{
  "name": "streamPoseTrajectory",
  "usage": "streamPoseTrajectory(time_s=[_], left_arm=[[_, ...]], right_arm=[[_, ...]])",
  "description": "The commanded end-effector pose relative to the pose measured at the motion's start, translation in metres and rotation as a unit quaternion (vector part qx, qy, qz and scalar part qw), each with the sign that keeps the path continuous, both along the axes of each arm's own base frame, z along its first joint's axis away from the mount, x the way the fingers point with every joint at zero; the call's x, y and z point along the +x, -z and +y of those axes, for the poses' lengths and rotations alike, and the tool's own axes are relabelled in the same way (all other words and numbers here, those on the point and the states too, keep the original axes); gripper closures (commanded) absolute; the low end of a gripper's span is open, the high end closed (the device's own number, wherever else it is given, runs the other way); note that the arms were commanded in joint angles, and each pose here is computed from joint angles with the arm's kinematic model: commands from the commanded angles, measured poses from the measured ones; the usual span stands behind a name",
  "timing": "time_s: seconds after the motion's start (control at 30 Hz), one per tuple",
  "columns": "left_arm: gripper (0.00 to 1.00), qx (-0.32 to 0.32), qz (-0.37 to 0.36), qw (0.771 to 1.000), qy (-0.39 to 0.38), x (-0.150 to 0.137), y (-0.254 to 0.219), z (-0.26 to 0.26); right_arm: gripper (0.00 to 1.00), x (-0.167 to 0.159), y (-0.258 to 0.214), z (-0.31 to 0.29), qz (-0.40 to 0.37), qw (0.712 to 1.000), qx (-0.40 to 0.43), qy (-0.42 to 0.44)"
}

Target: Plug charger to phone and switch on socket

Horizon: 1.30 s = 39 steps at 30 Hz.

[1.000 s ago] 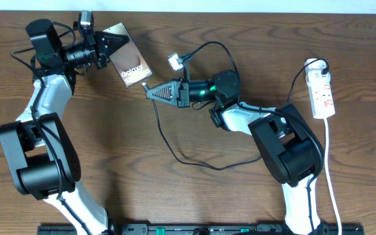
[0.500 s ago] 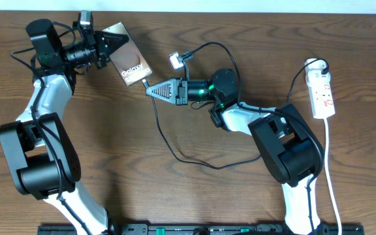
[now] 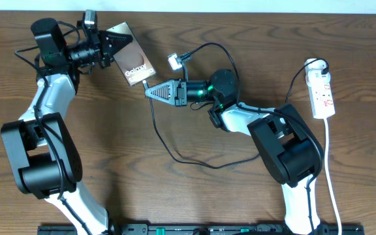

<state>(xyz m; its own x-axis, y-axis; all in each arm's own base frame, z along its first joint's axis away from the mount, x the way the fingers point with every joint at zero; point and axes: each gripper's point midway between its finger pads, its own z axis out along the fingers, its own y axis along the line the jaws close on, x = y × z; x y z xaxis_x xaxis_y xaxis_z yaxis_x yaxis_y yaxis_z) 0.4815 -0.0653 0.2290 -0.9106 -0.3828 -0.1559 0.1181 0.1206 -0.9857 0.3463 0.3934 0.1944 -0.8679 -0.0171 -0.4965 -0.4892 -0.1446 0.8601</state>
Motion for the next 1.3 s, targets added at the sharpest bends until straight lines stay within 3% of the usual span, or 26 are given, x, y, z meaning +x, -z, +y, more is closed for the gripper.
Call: streamPoseTrajectory(time_s=[0.0,0.13,0.57,1.27], left_arm=[[0.93,-0.002,-0.030,0.999,0.037,-0.009,-0.009,-0.008],[0.93,-0.006,-0.060,0.995,0.074,-0.020,-0.016,-0.011],[0.93,-0.005,-0.064,0.995,0.081,-0.021,-0.016,-0.017],[0.93,-0.002,-0.074,0.993,0.096,-0.024,-0.015,-0.030]], right_arm=[[0.99,0.002,-0.004,0.002,0.002,1.000,0.004,0.006],[0.99,0.003,-0.004,0.002,0.002,1.000,0.004,0.007],[0.99,0.016,-0.007,0.001,0.006,0.999,0.013,0.044],[0.99,0.020,-0.005,-0.011,0.003,0.999,0.007,0.036]])
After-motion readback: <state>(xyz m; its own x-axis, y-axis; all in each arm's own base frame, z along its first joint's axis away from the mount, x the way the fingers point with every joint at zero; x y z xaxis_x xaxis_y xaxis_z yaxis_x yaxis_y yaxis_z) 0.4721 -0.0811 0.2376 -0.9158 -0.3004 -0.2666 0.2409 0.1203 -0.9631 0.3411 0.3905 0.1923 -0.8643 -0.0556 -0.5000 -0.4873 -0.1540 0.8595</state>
